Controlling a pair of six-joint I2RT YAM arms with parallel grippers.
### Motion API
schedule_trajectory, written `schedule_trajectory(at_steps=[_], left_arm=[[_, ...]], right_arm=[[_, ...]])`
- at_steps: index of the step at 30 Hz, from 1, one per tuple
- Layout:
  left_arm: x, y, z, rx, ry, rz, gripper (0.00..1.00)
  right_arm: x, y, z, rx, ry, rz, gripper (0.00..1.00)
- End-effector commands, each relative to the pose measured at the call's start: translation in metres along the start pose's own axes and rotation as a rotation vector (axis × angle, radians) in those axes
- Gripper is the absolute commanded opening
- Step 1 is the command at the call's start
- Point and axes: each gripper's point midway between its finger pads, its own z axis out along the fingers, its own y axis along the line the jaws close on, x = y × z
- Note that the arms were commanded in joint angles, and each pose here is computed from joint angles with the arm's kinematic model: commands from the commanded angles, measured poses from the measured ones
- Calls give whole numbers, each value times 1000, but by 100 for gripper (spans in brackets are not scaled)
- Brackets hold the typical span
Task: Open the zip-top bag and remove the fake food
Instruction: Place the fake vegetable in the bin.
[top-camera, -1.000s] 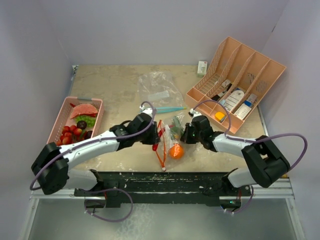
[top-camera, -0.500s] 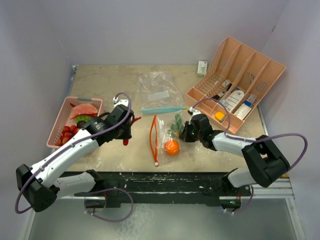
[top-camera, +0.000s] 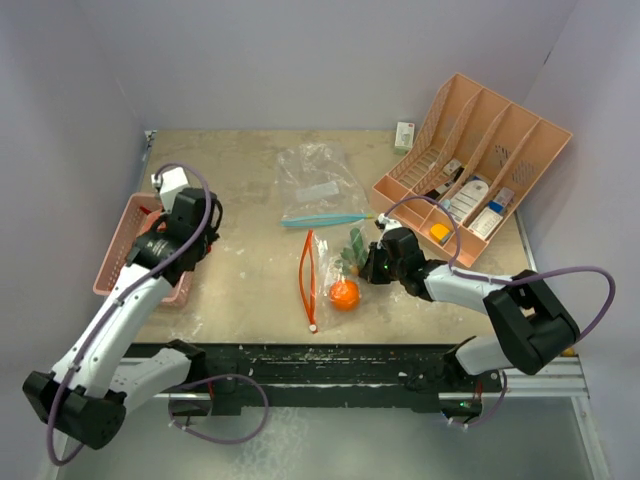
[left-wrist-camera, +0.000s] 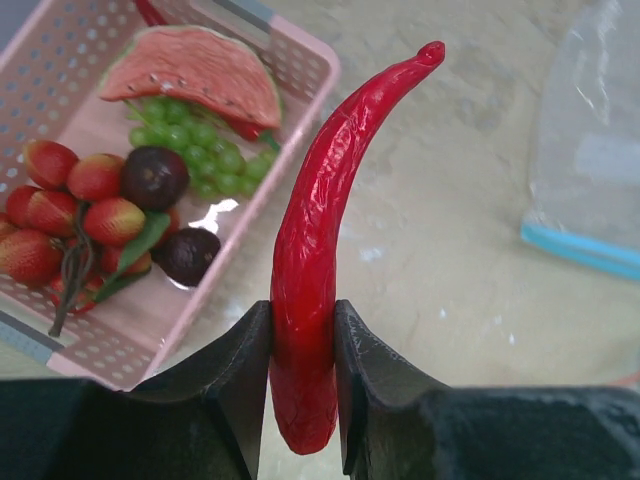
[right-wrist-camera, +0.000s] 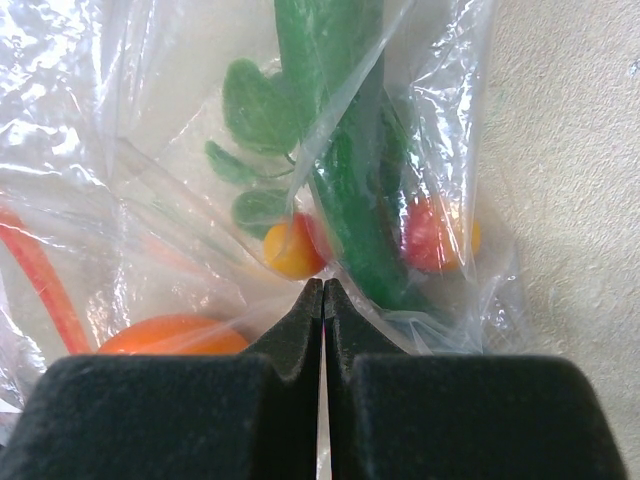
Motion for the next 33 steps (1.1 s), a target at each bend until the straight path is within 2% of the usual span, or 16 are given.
schedule_trajectory(at_steps=[1, 6, 16, 18, 19, 22, 25, 28, 33], left_arm=[[-32, 10, 39, -76, -84, -54, 32], [-28, 39, 90, -158, -6, -115, 33], [-4, 56, 149, -40, 161, -389, 35], [1, 60, 156, -24, 191, -435, 38], [2, 62, 159, -23, 203, -447, 44], [-2, 64, 159, -19, 198, -458, 66], [-10, 67, 153, -31, 172, -462, 82], [-18, 63, 142, -4, 160, -458, 86], [-17, 18, 106, 157, 124, -404, 77]], right_arm=[[-12, 6, -4, -17, -44, -27, 0], [-13, 5, -5, -12, -43, -35, 0], [-12, 6, -3, -21, -46, -28, 0], [-13, 6, -3, -24, -46, -27, 0], [-13, 6, -3, -24, -46, -29, 0], [-11, 4, -4, -17, -46, -29, 0], [-11, 3, -4, -12, -47, -31, 0], [-12, 4, -3, -14, -45, -32, 0], [-15, 7, 0, -21, -42, -35, 0]])
